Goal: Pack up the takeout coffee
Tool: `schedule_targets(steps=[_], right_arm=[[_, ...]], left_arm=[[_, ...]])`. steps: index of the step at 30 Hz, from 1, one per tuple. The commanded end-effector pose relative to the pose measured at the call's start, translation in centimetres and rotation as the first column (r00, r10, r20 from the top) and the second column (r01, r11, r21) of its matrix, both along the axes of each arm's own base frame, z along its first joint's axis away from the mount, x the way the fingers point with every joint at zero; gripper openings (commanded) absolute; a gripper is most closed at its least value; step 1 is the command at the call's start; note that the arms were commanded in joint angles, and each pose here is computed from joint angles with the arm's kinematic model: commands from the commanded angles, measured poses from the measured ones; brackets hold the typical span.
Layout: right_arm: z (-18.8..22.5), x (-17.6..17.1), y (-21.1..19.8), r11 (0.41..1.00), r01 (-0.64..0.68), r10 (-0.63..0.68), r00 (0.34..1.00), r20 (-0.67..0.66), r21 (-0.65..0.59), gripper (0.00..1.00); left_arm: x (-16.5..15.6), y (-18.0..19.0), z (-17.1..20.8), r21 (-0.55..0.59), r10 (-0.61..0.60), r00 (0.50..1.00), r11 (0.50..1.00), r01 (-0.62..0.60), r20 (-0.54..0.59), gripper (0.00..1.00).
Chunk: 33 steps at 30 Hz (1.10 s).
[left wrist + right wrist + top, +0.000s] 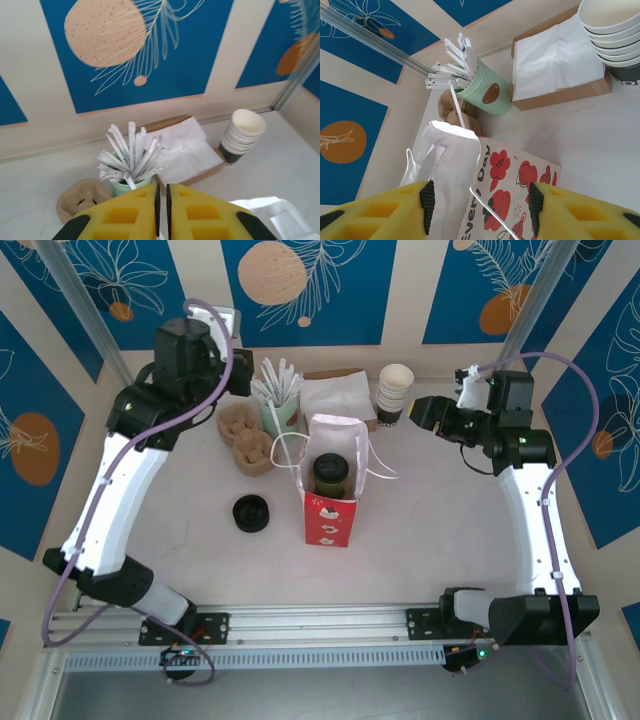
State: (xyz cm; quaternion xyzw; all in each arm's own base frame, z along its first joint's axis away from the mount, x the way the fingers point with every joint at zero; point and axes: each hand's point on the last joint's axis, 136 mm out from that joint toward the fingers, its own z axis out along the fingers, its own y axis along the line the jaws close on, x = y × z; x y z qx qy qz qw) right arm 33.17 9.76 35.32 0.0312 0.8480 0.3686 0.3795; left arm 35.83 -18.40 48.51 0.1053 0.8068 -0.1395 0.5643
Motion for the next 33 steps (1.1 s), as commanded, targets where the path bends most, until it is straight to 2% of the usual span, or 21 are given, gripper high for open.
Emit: schedule_targets(steps=[1,5,11,14,19,22,27,33], right_arm=[[0.6,-0.8,0.1,1.000,-0.012,0.012,1.000,0.020,0.013,0.55],[0.4,-0.8,0.3,1.000,-0.017,0.017,1.000,0.013,0.023,0.55],[0.1,-0.7,0.3,1.000,-0.018,0.018,1.000,0.008,0.022,0.55],[0.0,-0.7,0.2,1.000,-0.018,0.018,1.000,0.006,0.021,0.55],[-0.1,-0.9,0.2,1.000,-0.018,0.018,1.000,0.003,0.015,0.55],[-0.2,-1.0,0.1,1.000,-0.015,0.015,1.000,0.002,0.014,0.55],[-0.2,-1.0,0.2,1.000,-0.017,0.017,1.000,-0.001,0.019,0.55],[-0.1,-1.0,0.2,1.000,-0.016,0.016,1.000,0.001,0.027,0.55]], left_arm=[[-1.7,-0.9,0.4,-0.025,-0.062,0.998,0.998,0.062,-0.015,0.13],[-1.2,-0.5,-1.5,0.008,-0.035,0.998,0.999,0.035,-0.052,0.15],[-0.3,-0.3,-6.2,0.052,0.020,0.989,0.999,-0.012,-0.143,0.25],[0.4,-0.6,-9.7,0.074,0.039,0.977,0.997,-0.025,-0.208,0.32],[1.7,-0.9,-16.4,0.104,0.074,0.942,0.994,-0.042,-0.328,0.32],[2.8,-0.5,-19.2,0.111,0.100,0.925,0.992,-0.064,-0.367,0.32],[5.6,0.7,-19.9,0.098,0.151,0.925,0.987,-0.124,-0.349,0.42],[10.1,1.1,-20.3,0.040,0.181,0.926,0.983,-0.178,-0.331,0.41]])
